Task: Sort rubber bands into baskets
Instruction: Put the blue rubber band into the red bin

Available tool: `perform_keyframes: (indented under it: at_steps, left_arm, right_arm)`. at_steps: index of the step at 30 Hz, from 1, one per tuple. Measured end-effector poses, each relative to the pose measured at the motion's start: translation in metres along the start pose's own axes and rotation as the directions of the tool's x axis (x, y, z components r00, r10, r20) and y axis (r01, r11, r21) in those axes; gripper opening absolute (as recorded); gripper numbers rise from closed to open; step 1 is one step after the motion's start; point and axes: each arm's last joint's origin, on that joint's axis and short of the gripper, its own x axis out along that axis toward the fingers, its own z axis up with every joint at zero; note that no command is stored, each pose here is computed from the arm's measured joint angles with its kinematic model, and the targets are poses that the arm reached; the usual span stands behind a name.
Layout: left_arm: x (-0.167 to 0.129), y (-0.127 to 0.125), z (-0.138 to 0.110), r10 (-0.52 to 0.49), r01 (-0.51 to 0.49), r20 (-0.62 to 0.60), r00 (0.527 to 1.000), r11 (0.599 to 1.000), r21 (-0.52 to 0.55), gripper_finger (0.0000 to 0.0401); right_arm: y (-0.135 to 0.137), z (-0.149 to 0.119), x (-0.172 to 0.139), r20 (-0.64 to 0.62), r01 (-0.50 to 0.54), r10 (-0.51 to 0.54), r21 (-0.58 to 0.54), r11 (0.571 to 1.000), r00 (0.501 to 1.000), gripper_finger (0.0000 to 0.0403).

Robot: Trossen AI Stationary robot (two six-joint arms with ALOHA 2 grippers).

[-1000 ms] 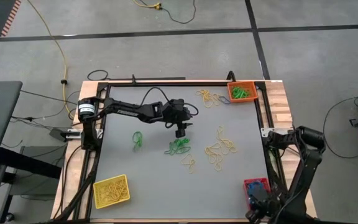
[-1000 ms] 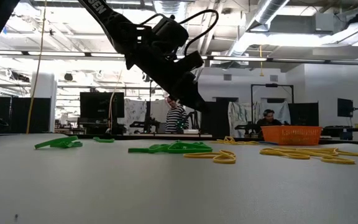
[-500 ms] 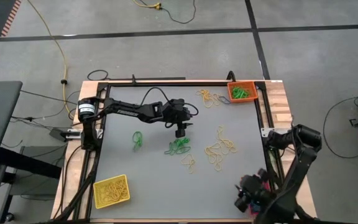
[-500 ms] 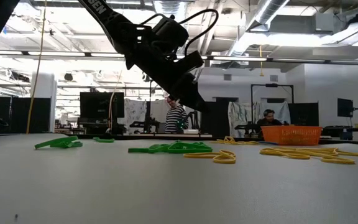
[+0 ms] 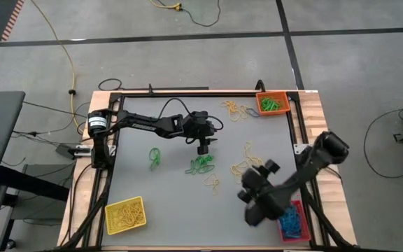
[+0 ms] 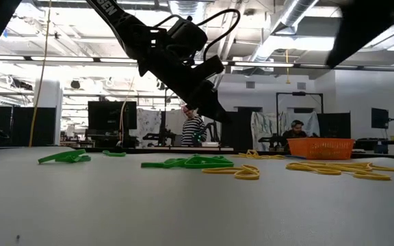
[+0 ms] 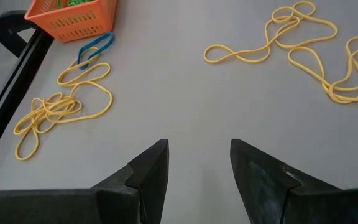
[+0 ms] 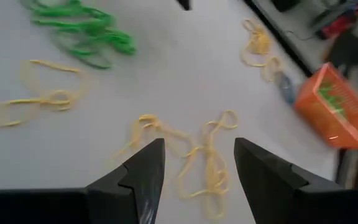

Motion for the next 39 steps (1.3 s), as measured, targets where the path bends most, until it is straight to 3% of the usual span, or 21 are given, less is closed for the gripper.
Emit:
perform_keyframes:
  at_steps: [10, 21, 29, 39]
  left_arm:
    - [0.0, 0.0, -0.001, -0.002, 0.002, -0.008, 1.0, 1.0, -0.001, 0.0163]
    - [0.0, -0.001, -0.005, -0.013, 0.013, -0.047, 0.999, 1.0, -0.009, 0.0163]
    - [-0.001, -0.004, -0.015, -0.04, 0.037, -0.151, 0.988, 0.999, -0.022, 0.0163]
    - [-0.003, -0.007, -0.024, -0.07, 0.064, -0.25, 0.966, 0.997, -0.032, 0.0163]
  right_arm:
    - [-0.028, 0.043, 0.081, -0.112, 0.208, -0.217, -0.085, 0.974, 0.97, 0.0223]
    - [-0.064, 0.087, 0.153, -0.231, 0.173, -0.238, -0.269, 0.948, 0.944, 0.0223]
    - [-0.102, 0.104, 0.199, -0.377, 0.056, -0.191, -0.341, 0.939, 0.906, 0.0223]
    - [-0.154, 0.115, 0.249, -0.52, -0.228, 0.033, -0.315, 0.921, 0.853, 0.0223]
